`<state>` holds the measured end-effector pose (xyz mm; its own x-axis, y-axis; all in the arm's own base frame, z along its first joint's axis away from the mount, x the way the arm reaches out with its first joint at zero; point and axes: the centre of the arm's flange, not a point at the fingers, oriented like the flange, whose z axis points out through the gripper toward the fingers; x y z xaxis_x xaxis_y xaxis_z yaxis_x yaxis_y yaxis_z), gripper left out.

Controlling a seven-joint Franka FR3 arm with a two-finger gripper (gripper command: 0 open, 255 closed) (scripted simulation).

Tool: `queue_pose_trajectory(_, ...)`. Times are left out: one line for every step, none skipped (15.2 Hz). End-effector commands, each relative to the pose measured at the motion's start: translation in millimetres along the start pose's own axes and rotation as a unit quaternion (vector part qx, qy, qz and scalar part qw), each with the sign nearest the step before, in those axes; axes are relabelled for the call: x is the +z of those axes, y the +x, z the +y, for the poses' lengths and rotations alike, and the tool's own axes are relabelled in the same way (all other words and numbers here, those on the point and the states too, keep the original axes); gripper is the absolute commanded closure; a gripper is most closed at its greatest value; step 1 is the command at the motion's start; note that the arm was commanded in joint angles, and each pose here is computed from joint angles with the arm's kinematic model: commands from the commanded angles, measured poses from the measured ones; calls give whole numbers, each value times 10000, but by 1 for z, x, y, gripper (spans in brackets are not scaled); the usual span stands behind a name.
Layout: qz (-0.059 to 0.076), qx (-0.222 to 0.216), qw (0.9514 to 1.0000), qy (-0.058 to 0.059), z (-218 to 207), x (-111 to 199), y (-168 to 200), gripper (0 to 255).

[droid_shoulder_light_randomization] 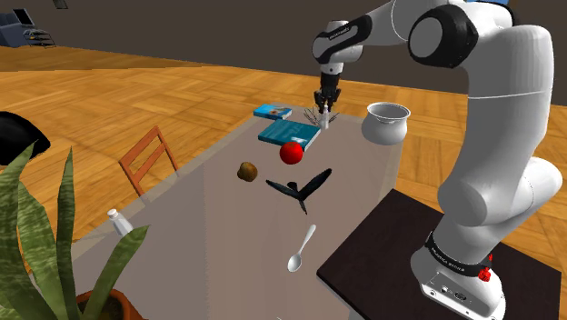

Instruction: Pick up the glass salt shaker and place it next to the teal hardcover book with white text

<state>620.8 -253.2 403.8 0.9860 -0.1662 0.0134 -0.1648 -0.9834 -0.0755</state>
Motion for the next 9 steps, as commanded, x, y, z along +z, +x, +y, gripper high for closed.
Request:
queue_pose_trajectory(-5,-4,10000,0,15,1,4,255)
queue_pose_trajectory(-5,-4,10000,0,16,6,4,255)
queue_pose_trajectory(-5,-4,10000,0,16,12,4,255)
queue_pose_trajectory(-5,-4,10000,0,16,17,4,255)
queue_pose_trajectory(-5,-4,10000,0,17,22,4,255)
queue_pose_trajectory(-5,-4,10000,0,17,27,4,255)
queue_pose_trajectory(-5,-4,10000,0,18,33,4,255)
queue_pose_trajectory(-5,-4,10000,0,18,38,4,255)
queue_pose_trajectory(-5,-4,10000,0,18,43,4,255)
